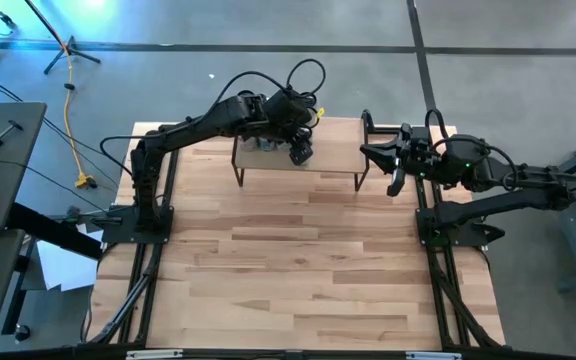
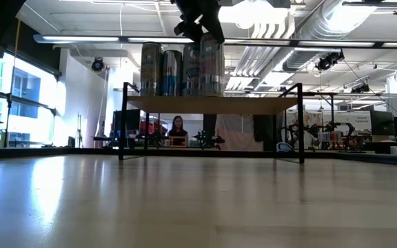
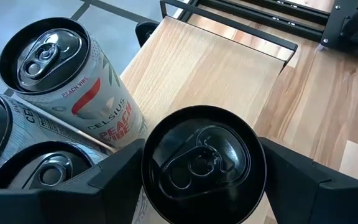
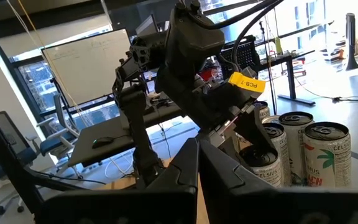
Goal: Place canned beverage on shelf
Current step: Put the black soda can on the shelf
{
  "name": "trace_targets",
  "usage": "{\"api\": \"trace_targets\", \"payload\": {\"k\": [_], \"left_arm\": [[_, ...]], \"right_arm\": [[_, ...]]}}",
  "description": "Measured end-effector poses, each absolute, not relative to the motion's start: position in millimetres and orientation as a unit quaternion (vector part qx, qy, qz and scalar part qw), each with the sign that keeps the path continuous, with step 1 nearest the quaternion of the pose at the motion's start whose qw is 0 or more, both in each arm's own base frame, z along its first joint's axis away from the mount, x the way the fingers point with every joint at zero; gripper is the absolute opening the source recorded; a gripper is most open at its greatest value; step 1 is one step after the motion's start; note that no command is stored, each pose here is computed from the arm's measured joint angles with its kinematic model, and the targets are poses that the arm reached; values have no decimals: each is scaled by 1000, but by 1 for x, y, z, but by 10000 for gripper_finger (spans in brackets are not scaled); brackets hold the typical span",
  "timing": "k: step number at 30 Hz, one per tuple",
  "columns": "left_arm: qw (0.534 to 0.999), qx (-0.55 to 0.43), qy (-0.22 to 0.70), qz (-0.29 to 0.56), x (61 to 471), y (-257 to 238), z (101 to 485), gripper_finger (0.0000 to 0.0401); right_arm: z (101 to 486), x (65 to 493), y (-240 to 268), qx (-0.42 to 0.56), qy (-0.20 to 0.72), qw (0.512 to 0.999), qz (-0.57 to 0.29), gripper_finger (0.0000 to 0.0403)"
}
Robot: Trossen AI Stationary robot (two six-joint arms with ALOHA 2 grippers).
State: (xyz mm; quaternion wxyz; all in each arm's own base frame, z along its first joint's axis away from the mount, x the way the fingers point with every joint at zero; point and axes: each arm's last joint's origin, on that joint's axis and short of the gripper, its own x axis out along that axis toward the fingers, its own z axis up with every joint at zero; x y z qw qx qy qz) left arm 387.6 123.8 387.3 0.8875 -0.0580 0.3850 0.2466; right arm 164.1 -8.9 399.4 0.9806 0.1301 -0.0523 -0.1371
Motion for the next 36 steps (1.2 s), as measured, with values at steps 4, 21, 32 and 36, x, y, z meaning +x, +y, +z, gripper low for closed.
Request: {"api": "trace_targets", "payload": {"k": [4, 21, 32, 36], "left_arm": [[888, -60, 386, 242, 388, 124, 387, 267], [899, -42, 370, 230, 383, 122, 398, 348], [915, -56, 323, 235, 364, 113, 425, 394], [922, -69, 298, 236, 351, 105, 441, 393]], "right_arm": [[399, 164, -9, 130, -52, 981, -137, 0], [399, 164, -9, 134, -53, 980, -137, 0], [399, 165, -9, 134, -52, 980, -136, 0], [399, 165, -9, 130, -52, 981, -136, 0]]}}
